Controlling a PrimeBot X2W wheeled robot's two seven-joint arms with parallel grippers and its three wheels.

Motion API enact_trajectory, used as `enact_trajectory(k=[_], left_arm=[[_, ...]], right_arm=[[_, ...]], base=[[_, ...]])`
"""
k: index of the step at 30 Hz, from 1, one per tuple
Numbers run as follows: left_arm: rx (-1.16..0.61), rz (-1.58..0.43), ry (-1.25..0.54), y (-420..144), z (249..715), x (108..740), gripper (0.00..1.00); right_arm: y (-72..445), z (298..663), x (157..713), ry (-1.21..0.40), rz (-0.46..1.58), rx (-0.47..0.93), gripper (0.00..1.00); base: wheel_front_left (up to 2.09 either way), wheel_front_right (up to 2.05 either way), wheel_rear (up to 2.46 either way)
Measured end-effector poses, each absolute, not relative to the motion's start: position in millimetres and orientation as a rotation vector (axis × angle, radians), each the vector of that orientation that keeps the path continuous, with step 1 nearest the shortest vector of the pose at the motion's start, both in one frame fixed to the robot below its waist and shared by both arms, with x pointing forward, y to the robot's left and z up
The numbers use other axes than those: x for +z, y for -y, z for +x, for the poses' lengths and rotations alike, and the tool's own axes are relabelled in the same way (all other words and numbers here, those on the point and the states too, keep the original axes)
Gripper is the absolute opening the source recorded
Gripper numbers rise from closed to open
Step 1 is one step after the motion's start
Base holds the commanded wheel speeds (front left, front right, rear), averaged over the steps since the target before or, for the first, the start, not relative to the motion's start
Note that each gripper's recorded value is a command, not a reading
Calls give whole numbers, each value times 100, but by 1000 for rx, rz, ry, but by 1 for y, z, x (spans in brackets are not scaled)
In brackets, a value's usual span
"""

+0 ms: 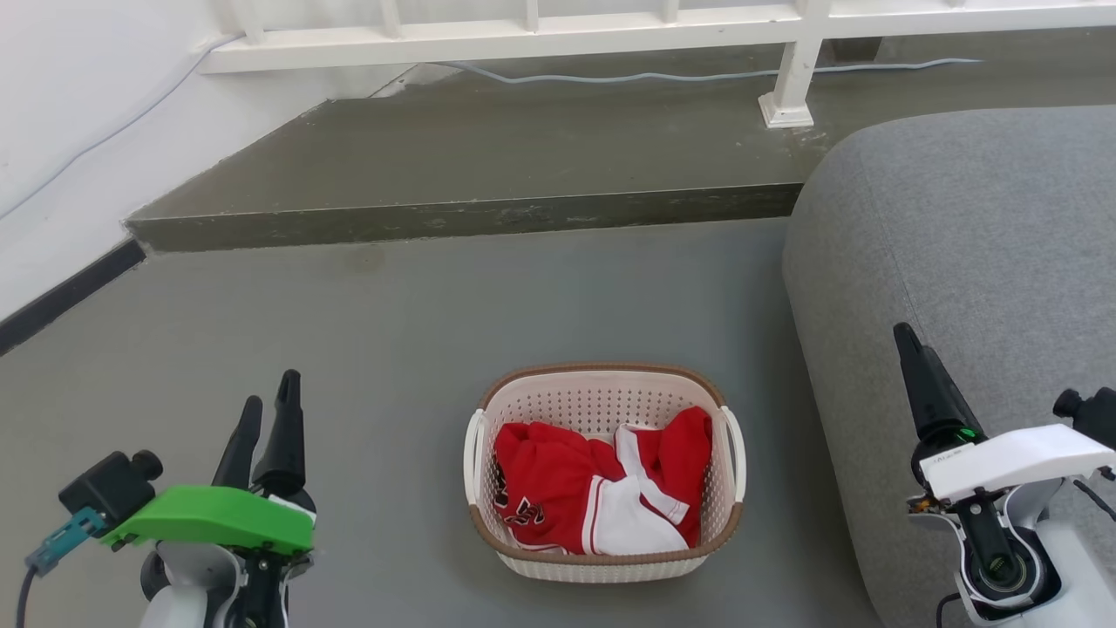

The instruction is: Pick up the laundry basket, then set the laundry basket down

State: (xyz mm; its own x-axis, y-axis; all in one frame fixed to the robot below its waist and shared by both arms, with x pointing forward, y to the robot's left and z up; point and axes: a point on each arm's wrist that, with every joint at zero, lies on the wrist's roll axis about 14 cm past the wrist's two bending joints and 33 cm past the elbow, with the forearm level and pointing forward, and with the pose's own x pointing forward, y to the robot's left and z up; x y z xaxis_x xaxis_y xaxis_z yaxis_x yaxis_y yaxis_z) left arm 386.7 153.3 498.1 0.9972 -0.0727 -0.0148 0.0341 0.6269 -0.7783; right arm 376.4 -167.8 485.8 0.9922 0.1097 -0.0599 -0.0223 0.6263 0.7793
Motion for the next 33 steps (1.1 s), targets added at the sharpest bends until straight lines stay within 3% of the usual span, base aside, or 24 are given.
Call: enact_trajectory(k=[33], left_arm=[[-154,-505,69,-132,390,523,100]], right_arm=[[146,383,508,4,529,183,100]], base=[[0,0,0]])
